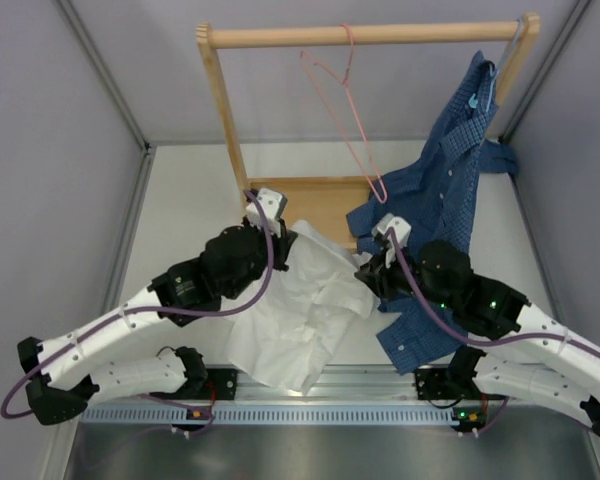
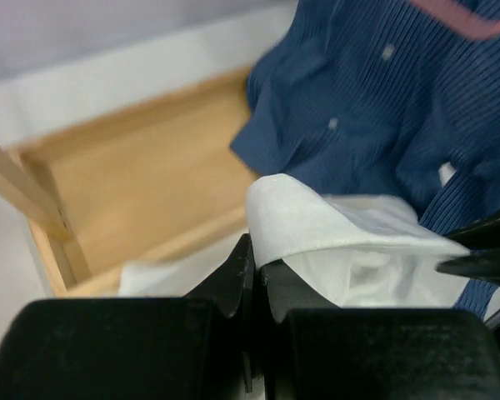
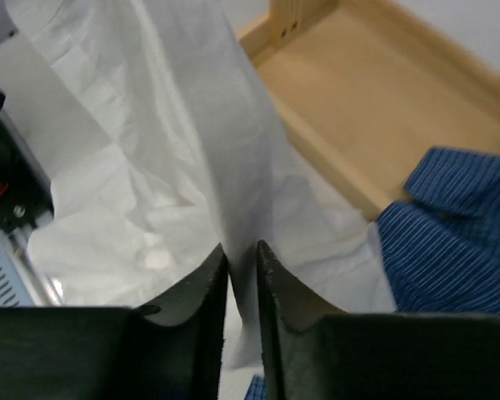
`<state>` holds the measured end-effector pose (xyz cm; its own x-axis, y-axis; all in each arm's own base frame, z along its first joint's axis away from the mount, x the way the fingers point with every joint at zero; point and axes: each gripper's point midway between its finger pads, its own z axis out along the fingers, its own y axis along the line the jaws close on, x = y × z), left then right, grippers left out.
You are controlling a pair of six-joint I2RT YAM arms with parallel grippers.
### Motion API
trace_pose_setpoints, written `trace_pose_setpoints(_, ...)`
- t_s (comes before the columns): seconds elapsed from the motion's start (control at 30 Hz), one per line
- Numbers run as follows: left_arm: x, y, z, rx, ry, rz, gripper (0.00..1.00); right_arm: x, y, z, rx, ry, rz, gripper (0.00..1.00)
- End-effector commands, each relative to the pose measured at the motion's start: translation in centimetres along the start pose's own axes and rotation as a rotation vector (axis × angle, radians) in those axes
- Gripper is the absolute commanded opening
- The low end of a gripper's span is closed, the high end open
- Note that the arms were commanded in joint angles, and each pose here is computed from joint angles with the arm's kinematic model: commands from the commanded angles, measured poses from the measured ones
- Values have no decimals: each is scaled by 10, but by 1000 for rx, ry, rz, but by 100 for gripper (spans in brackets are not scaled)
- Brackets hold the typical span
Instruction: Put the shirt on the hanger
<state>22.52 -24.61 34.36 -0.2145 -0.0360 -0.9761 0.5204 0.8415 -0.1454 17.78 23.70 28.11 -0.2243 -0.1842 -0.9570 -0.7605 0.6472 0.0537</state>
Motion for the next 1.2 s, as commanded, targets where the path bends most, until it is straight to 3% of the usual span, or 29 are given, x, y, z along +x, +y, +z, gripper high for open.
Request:
trace_pose_setpoints(0.0,61,6,5,-49,142,-102,0,9,29,-8,-165,-48,45,25)
trace_pose_setpoints(0.03,67,4,3,-30,155,-111,0,14,31,-10,-181,-35,43,36)
trace_pose_setpoints(0.1,83,-5,1,20,199,-138,0,18,37,-10,-217,-17,38,49)
trace_pose_setpoints(0.23,87,-10,1,38,215,-158,0,6,46,1,-266,-33,10,62)
trace_pose_setpoints(0.57,71,-21,5,57,215,-186,0,-14,57,42,-250,-4,-83,61)
trace_pose_setpoints(0.77,61,-23,1,74,193,-201,0,-4,36,79,-110,44,-136,42)
trace_pose_setpoints(0.83,56,-22,-3,83,178,-202,0,-4,29,86,-59,35,-139,24)
trace_pose_setpoints(0.9,52,-23,-6,99,168,-190,0,-4,17,92,13,35,-137,0)
trace_pose_setpoints(0.97,49,-21,-10,103,156,-171,2,-12,16,91,20,3,-133,0)
trace_pose_setpoints(1.07,48,-25,-13,151,159,-118,45,-24,17,85,16,-23,-132,0)
trace_pose_setpoints(1.1,51,-30,-14,183,172,-101,80,-26,14,84,34,-17,-131,0)
trace_pose_setpoints(1.17,57,-29,-13,184,187,-66,89,-26,11,78,50,20,-139,0)
